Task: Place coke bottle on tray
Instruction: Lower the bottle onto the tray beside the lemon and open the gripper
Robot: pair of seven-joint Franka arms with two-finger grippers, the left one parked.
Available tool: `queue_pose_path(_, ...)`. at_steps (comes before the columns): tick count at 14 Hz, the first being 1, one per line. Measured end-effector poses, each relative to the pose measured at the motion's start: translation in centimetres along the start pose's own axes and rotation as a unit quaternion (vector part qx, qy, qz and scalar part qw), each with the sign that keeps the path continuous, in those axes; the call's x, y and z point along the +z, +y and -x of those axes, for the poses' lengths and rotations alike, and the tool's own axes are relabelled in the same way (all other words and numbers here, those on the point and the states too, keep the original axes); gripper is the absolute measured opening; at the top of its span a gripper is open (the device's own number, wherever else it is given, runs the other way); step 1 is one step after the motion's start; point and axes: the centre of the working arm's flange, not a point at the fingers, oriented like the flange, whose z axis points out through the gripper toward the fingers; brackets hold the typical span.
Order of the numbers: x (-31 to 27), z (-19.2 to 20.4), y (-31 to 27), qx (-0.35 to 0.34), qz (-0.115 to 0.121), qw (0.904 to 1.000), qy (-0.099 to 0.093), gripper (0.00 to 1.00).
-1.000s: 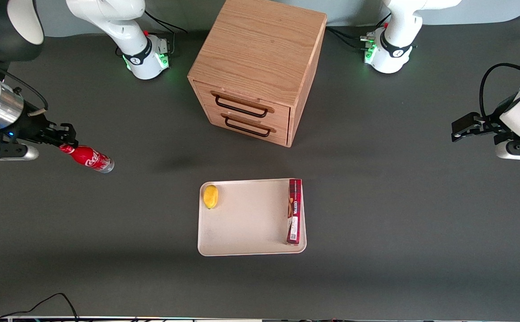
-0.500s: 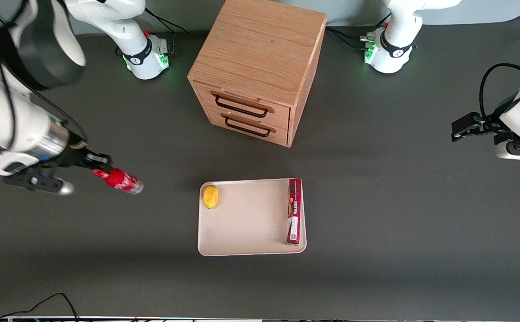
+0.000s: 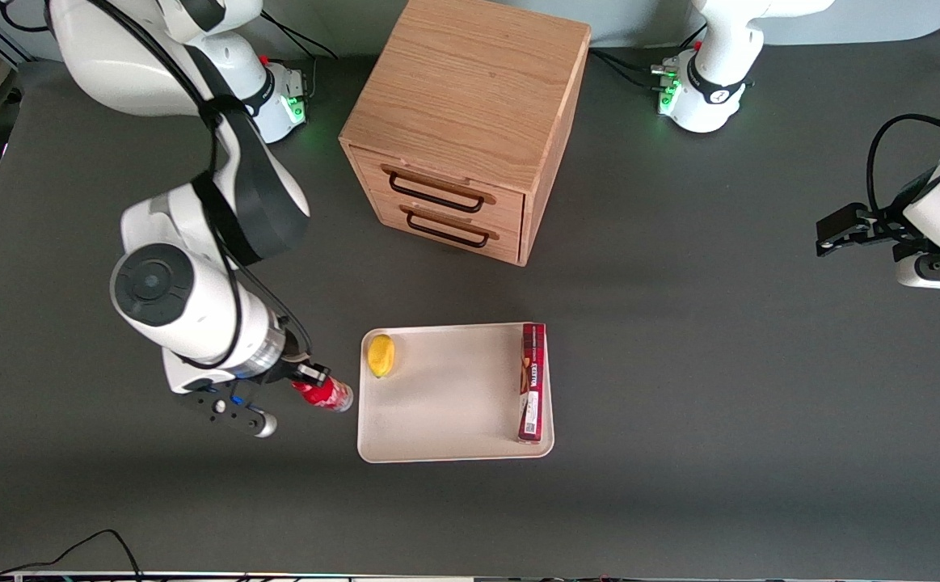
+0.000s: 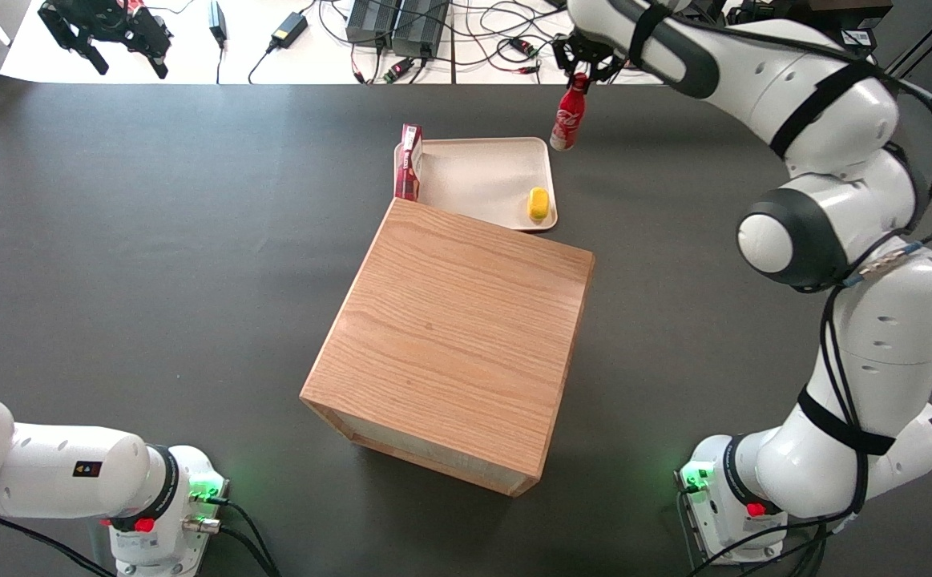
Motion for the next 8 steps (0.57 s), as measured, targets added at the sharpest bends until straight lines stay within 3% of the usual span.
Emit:
queue_pose_path(5, 4.4, 1.3, -3.8, 0.012, -0.022, 0.9995, 0.019, 0.31)
queue_pose_path(8, 7.5, 1.7, -4.7, 0.008, -0.014, 0.9996, 0.022, 0.31)
